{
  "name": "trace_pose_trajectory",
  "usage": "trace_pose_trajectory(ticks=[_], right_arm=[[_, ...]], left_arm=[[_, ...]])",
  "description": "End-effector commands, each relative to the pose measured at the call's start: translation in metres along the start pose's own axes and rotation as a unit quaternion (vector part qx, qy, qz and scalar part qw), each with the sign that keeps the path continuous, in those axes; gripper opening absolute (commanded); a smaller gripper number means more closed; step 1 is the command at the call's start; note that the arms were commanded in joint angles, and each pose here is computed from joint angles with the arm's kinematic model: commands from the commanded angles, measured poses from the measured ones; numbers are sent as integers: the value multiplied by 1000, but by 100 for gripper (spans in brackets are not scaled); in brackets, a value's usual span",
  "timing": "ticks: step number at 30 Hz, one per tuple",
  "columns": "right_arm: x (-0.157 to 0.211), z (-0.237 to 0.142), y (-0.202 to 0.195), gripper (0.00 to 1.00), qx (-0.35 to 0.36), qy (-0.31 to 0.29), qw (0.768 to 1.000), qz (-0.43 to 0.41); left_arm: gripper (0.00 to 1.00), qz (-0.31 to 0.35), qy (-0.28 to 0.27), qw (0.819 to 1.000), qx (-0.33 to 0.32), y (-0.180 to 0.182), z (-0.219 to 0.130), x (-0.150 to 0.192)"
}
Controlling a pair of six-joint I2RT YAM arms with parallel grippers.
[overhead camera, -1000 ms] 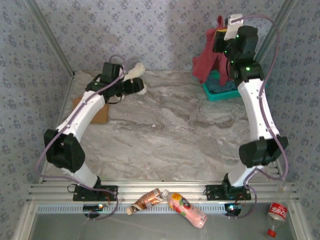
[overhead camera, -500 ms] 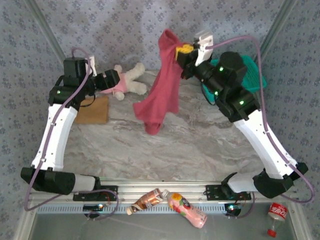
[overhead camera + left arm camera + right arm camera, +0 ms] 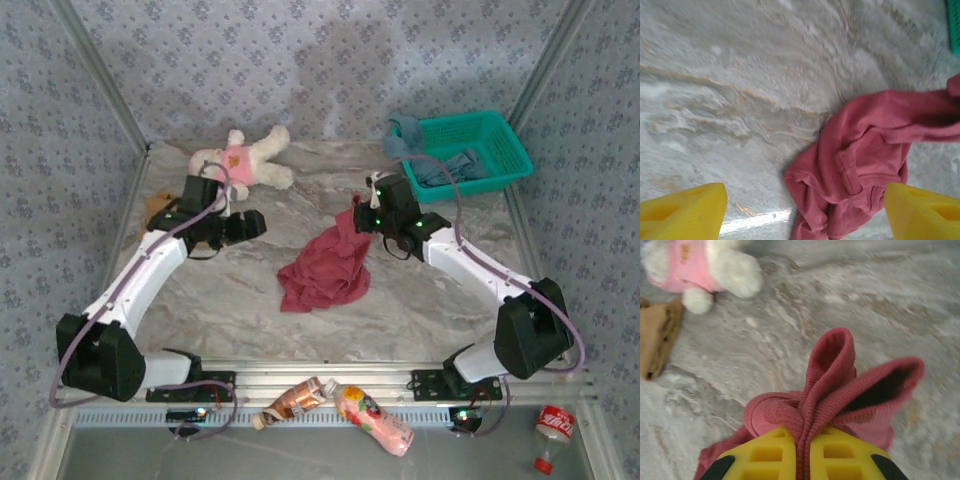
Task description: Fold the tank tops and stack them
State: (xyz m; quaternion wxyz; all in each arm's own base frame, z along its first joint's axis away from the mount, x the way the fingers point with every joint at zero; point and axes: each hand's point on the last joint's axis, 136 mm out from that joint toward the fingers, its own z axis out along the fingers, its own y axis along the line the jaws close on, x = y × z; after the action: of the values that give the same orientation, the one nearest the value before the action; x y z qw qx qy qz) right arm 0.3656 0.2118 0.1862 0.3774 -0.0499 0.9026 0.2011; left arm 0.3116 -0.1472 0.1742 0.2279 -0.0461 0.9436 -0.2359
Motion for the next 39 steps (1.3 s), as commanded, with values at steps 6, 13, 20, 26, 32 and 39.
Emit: trace_pose_trajectory(ticks=[6, 13, 20, 26, 32, 39], right_arm=[[37, -13, -83, 36, 141, 65, 987, 48], [38, -34, -89, 54, 137, 58, 988, 36], [89, -5, -41, 59, 51, 88, 995, 15], [92, 21, -65, 60, 89, 88, 992, 6], [62, 50, -79, 60, 82, 74, 994, -16], [32, 83, -91, 60, 106, 80, 990, -43]], left_arm=[[81, 65, 22, 998, 7, -39, 49, 18], [78, 122, 98, 987, -41, -42, 77, 65], [75, 140, 122, 982, -32, -56, 96, 83], [66, 146, 135, 976, -85, -52, 118, 77], [47, 157, 142, 973, -94, -52, 131, 73], [15, 167, 146, 970, -94, -54, 130, 72]])
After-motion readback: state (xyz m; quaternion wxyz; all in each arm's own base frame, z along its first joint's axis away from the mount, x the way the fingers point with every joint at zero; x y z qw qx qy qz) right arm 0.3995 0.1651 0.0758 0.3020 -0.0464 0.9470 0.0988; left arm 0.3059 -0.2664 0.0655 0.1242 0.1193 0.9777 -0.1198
